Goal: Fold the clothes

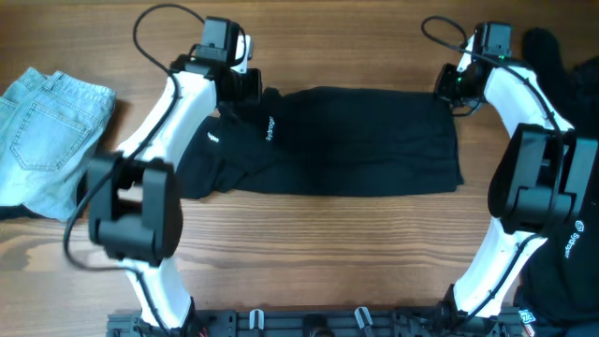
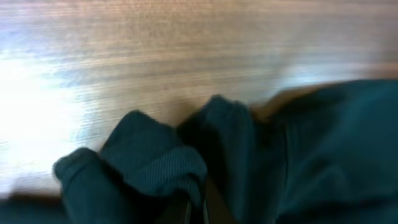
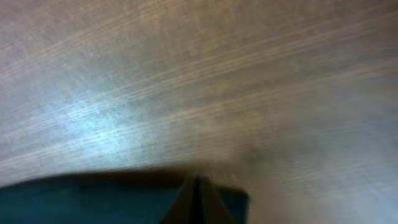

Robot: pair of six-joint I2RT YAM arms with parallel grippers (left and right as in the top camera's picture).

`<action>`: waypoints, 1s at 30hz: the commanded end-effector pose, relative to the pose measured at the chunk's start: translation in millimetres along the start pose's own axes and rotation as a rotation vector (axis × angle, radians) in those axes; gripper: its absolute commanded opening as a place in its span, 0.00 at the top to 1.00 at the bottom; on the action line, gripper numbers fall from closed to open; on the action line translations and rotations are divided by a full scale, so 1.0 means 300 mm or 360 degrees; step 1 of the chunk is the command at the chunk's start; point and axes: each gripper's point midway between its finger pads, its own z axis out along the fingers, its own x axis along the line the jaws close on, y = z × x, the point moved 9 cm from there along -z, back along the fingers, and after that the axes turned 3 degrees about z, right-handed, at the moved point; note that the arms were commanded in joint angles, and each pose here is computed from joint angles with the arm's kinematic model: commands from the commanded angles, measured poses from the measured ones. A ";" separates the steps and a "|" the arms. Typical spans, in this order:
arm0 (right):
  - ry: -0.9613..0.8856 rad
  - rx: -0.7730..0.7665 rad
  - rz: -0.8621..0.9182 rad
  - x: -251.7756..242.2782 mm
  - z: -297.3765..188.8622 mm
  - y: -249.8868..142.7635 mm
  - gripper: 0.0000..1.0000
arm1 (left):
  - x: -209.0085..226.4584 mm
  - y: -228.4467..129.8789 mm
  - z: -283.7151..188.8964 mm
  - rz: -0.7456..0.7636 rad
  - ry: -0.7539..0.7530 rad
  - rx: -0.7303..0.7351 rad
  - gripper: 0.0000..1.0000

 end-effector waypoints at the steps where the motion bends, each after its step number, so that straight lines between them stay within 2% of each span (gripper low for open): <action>1: -0.0211 -0.0098 0.0011 -0.039 -0.212 0.036 0.96 | -0.025 -0.038 -0.168 -0.0025 -0.0027 0.0052 0.96; 5: -0.0498 0.0182 -0.0002 -0.126 -0.298 -0.068 0.96 | -0.009 -0.127 -0.293 -0.0158 0.0019 0.0241 0.96; 7: -0.0539 0.0334 -0.0041 -0.141 -0.309 -0.114 0.96 | -0.007 -0.162 -0.330 -0.0176 0.0034 0.0320 0.96; 13: -0.0581 0.0597 -0.0095 -0.160 -0.313 -0.202 0.93 | -0.003 -0.262 -0.292 -0.0203 0.0070 0.0565 0.96; 14: -0.0588 0.0630 -0.0098 -0.163 -0.312 -0.215 0.87 | 0.003 -0.286 -0.274 -0.0209 0.0077 0.0603 0.94; 15: -0.0588 0.0645 -0.0103 -0.165 -0.311 -0.220 0.84 | 0.007 -0.296 -0.262 -0.0211 0.0079 0.0615 0.87; 18: -0.0597 0.0694 -0.0104 -0.169 -0.309 -0.239 0.69 | 0.020 -0.336 -0.218 -0.0225 0.0087 0.0650 0.74; 20: -0.0603 0.0727 -0.0103 -0.172 -0.314 -0.248 0.64 | 0.026 -0.359 -0.203 -0.0229 0.0094 0.0686 0.73; 22: -0.0596 0.0752 -0.0100 -0.171 -0.317 -0.255 0.59 | 0.034 -0.364 -0.200 -0.0223 0.0129 0.0687 0.66; 24: -0.0463 0.0795 -0.0142 -0.153 -0.311 -0.265 0.54 | 0.045 -0.360 -0.199 -0.0209 0.0190 0.0669 0.66; 27: -0.0243 0.0890 -0.0199 -0.130 -0.280 -0.307 0.36 | 0.049 -0.345 -0.193 -0.0197 0.0214 0.0618 0.67; 30: -0.0230 0.0896 -0.0196 -0.142 -0.222 -0.345 0.30 | 0.048 -0.333 -0.188 -0.0191 0.0206 0.0576 0.67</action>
